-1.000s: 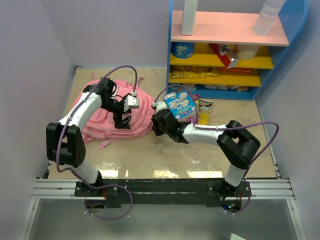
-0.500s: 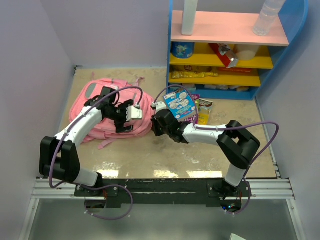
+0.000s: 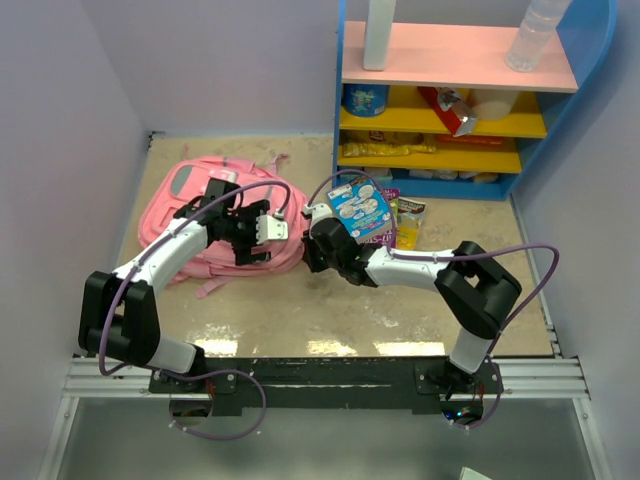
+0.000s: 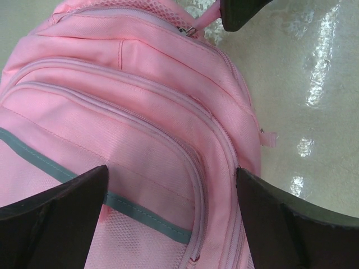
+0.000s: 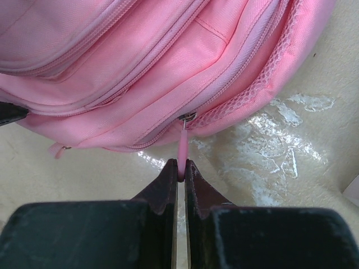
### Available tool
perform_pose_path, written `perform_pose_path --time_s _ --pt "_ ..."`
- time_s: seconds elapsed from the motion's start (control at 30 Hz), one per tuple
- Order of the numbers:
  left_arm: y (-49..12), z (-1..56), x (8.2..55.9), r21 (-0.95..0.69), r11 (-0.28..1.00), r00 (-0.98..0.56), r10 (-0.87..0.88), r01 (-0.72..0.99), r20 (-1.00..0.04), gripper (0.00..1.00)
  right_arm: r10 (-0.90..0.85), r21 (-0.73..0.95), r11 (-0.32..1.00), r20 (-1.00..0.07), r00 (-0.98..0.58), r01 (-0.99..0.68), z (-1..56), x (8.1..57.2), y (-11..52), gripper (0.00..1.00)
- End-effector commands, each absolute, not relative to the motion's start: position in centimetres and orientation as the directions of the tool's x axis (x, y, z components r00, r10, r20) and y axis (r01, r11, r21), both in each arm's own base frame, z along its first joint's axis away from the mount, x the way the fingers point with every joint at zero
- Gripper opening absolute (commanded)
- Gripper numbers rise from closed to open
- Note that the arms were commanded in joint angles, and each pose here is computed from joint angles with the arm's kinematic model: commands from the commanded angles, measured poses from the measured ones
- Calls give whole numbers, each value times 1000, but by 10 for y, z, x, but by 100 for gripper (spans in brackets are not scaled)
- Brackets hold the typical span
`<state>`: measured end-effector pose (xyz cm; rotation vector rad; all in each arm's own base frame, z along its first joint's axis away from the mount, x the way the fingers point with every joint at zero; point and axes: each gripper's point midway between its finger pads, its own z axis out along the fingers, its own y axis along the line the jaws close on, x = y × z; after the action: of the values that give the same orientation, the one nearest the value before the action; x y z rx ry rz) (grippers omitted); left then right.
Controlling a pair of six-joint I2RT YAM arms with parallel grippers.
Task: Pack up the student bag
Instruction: Unzip the student bag at the center of the board.
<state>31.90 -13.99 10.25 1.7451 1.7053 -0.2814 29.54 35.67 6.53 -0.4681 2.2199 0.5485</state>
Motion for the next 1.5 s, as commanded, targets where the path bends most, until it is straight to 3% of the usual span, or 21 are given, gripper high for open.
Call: perform_pose_path --time_s 0.0,0.1,0.2,0.4,0.43,0.6,1.23,1.47 --pt "-140 118 348 416 86 180 810 905 -559 100 -132 272 795 -794 -593 -542 92 289 367 0" --pt "-138 107 341 404 69 182 814 912 -551 100 -132 276 793 -792 -596 -543 92 288 366 0" --pt "-138 99 341 379 77 159 818 922 -553 92 -132 277 792 -792 -596 -544 91 288 366 0" --pt "-136 97 349 329 128 81 829 935 -553 46 -139 274 793 -788 -600 -544 87 286 364 0" --pt "-137 98 348 322 134 72 828 937 -556 33 -142 274 793 -786 -602 -544 85 286 365 0" --pt "-143 114 352 310 167 54 803 936 -594 1 -153 261 799 -782 -604 -541 80 286 363 0" --pt "-175 201 348 297 321 49 600 899 -799 0 -133 232 799 -832 -538 -556 98 290 377 0" --pt "-176 215 364 249 420 -31 557 872 -830 0 -136 195 807 -857 -497 -557 102 274 383 0"
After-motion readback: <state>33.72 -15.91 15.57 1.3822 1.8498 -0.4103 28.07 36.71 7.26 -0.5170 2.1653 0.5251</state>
